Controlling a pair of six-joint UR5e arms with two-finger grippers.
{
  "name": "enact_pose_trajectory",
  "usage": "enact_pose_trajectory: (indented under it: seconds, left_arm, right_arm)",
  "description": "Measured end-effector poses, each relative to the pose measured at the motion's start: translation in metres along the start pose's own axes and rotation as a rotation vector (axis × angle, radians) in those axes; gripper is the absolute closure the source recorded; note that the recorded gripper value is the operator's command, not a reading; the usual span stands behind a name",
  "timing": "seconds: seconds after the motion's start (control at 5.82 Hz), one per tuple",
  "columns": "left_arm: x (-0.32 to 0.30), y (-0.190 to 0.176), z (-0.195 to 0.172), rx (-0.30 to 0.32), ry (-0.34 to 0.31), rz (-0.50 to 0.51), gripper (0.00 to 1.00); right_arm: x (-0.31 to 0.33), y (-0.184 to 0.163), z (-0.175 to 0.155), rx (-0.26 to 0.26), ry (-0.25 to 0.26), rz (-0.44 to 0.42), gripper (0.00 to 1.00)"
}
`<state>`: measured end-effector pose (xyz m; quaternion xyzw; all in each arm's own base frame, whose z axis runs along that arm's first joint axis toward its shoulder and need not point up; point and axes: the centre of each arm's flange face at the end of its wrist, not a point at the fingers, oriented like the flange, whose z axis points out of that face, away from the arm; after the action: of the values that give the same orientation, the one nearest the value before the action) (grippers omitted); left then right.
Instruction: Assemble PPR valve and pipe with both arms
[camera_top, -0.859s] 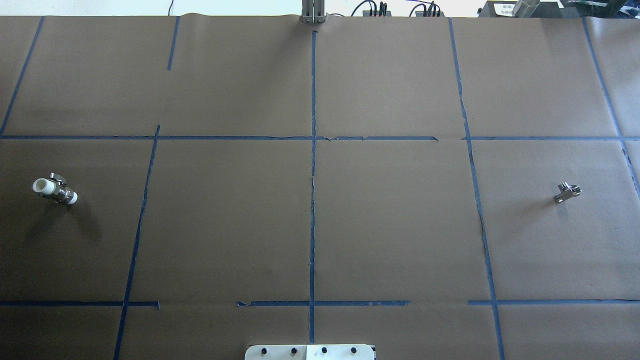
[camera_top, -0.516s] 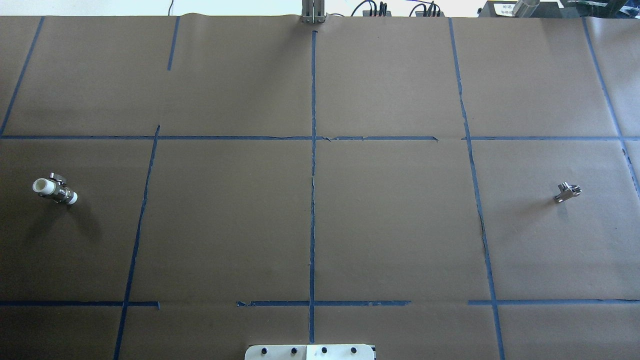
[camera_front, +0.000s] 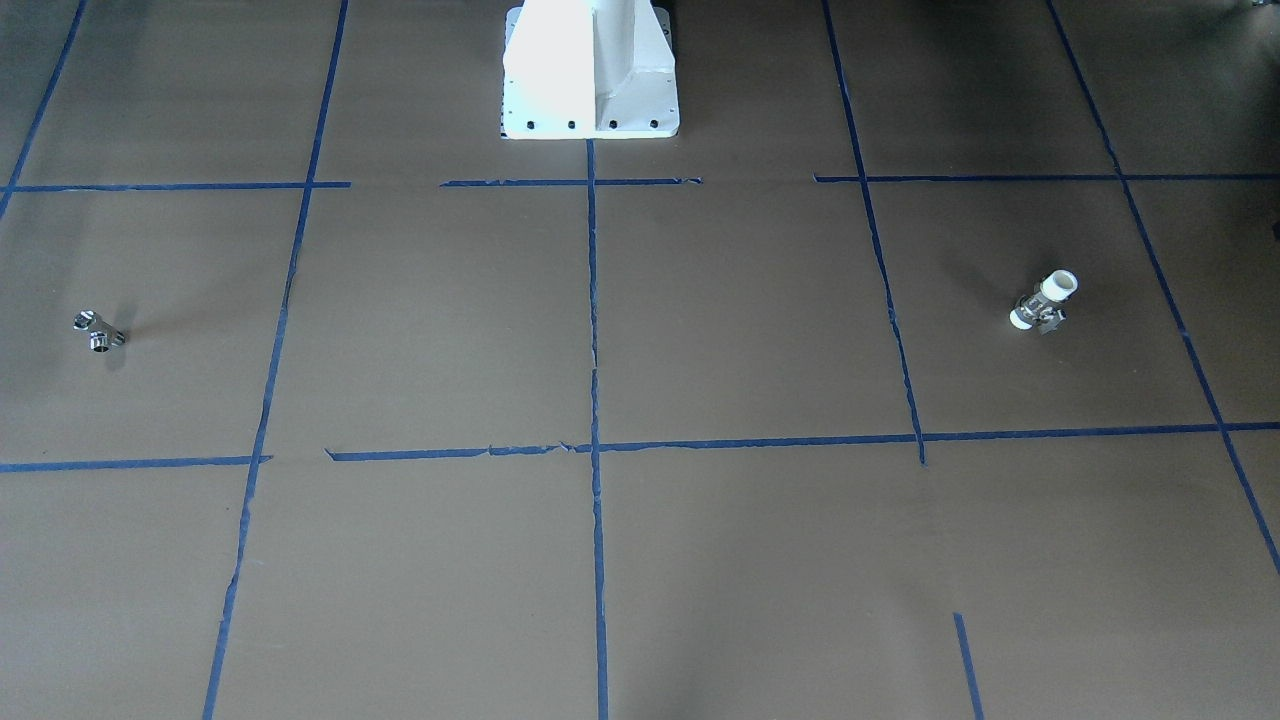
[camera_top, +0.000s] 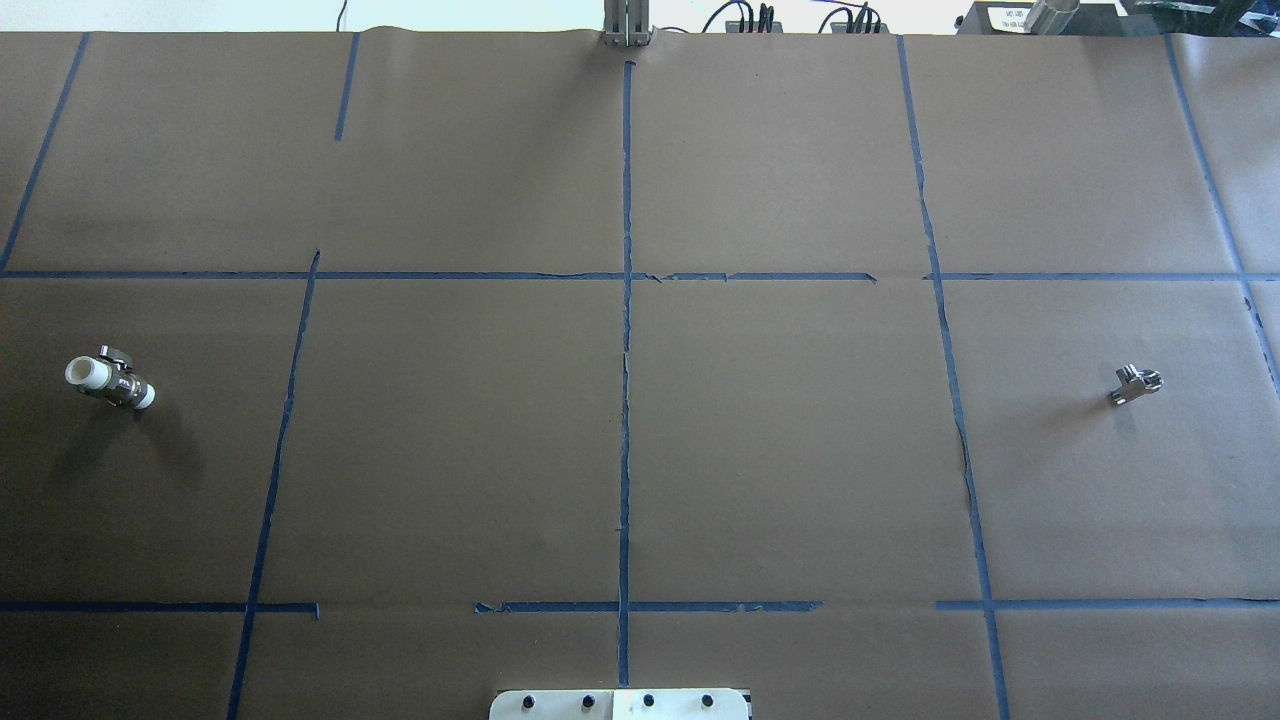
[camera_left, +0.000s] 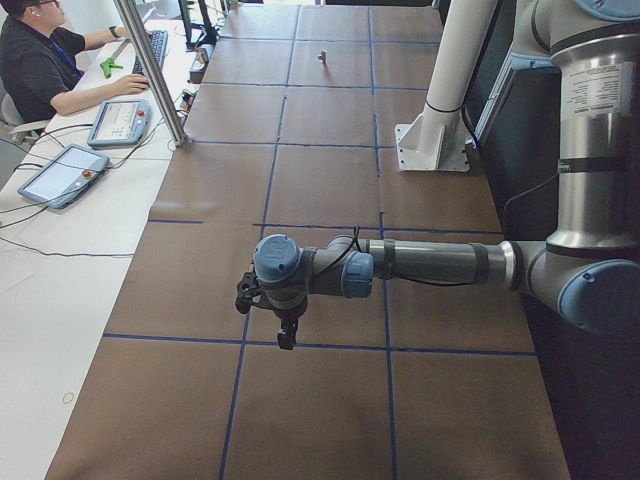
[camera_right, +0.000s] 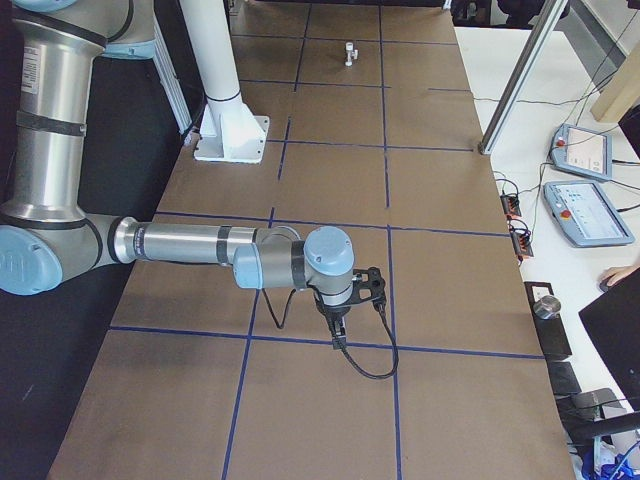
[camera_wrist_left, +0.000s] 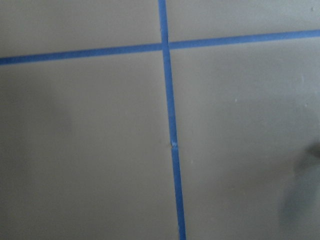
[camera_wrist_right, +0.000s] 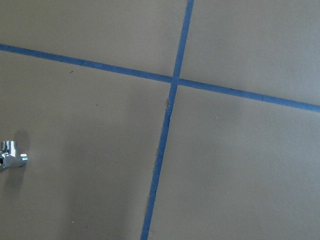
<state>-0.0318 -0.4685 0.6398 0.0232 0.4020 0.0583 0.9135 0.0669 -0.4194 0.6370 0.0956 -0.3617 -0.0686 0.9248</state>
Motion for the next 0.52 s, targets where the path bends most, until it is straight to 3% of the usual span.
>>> enact_pose_trajectory:
  seconds: [0.52]
  left_arm:
    - [0.0179,-0.0217,-0.0172,0.091,0.003,0.094,0.00]
  right_arm:
    - [0.0066,0.0022,0.0131,0.000,0.001,-0.027,0.00]
